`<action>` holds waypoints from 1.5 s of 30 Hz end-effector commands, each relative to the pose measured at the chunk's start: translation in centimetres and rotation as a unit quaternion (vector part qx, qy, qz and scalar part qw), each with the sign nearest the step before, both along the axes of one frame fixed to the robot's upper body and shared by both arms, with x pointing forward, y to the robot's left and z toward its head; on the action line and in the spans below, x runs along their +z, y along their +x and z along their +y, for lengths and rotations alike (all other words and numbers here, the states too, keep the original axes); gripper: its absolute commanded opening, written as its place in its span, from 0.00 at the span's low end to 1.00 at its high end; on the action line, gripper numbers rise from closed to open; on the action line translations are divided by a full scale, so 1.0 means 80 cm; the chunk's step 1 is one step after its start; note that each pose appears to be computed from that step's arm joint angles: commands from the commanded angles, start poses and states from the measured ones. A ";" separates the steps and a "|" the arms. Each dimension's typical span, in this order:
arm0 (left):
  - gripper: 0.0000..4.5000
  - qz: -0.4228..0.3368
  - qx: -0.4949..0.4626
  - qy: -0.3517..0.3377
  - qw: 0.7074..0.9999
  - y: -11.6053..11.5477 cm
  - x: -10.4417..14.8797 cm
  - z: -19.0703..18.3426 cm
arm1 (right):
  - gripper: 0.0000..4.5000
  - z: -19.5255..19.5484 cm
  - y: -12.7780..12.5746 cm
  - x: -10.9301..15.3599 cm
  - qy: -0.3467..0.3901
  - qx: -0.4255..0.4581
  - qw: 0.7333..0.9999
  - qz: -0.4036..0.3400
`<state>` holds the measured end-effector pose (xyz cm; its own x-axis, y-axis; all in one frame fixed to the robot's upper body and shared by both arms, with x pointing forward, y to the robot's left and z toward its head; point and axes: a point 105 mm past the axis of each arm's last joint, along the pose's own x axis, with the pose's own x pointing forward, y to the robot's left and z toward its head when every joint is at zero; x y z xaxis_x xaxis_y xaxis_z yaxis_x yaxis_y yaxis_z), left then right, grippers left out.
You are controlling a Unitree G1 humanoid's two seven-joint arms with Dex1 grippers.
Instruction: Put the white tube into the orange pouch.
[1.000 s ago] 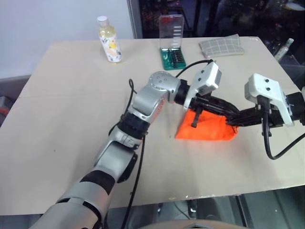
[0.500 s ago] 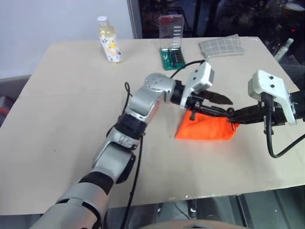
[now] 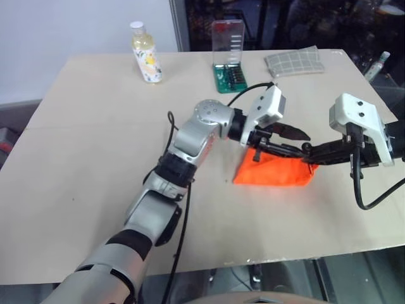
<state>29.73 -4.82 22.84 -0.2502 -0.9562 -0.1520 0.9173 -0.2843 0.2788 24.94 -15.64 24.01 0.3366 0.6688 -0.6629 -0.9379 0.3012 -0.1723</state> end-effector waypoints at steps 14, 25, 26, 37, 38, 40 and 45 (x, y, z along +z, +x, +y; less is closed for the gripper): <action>0.05 0.003 0.023 -0.031 0.999 0.015 0.016 -0.008 | 0.00 -0.024 0.002 0.046 0.033 -0.048 0.997 -0.049; 0.05 0.010 0.070 -0.026 0.997 0.037 -0.009 -0.034 | 0.00 -0.009 -0.015 0.158 0.331 0.000 0.943 -0.034; 0.05 0.010 0.089 -0.011 0.996 0.045 -0.021 -0.033 | 0.00 -0.010 -0.014 0.179 0.367 0.007 0.929 -0.050; 0.05 -0.004 0.227 0.024 0.973 0.097 -0.022 0.053 | 0.00 -0.012 -0.017 0.252 0.488 0.015 0.867 -0.100; 0.05 -0.003 0.229 0.018 0.973 0.095 -0.013 0.061 | 0.00 -0.010 -0.018 0.254 0.491 0.018 0.865 -0.101; 0.05 -0.017 0.242 0.012 0.970 0.089 0.010 0.095 | 0.00 -0.006 -0.021 0.258 0.496 0.026 0.862 -0.104; 0.05 -0.078 0.287 0.041 0.954 0.076 0.073 0.180 | 0.00 0.001 -0.025 0.273 0.526 0.050 0.842 -0.110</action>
<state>35.65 7.67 28.21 0.2887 -0.9400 -0.1818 0.8870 0.1911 0.4204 26.32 -14.32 41.01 0.3713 0.9110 0.1798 -0.9271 0.3531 0.1256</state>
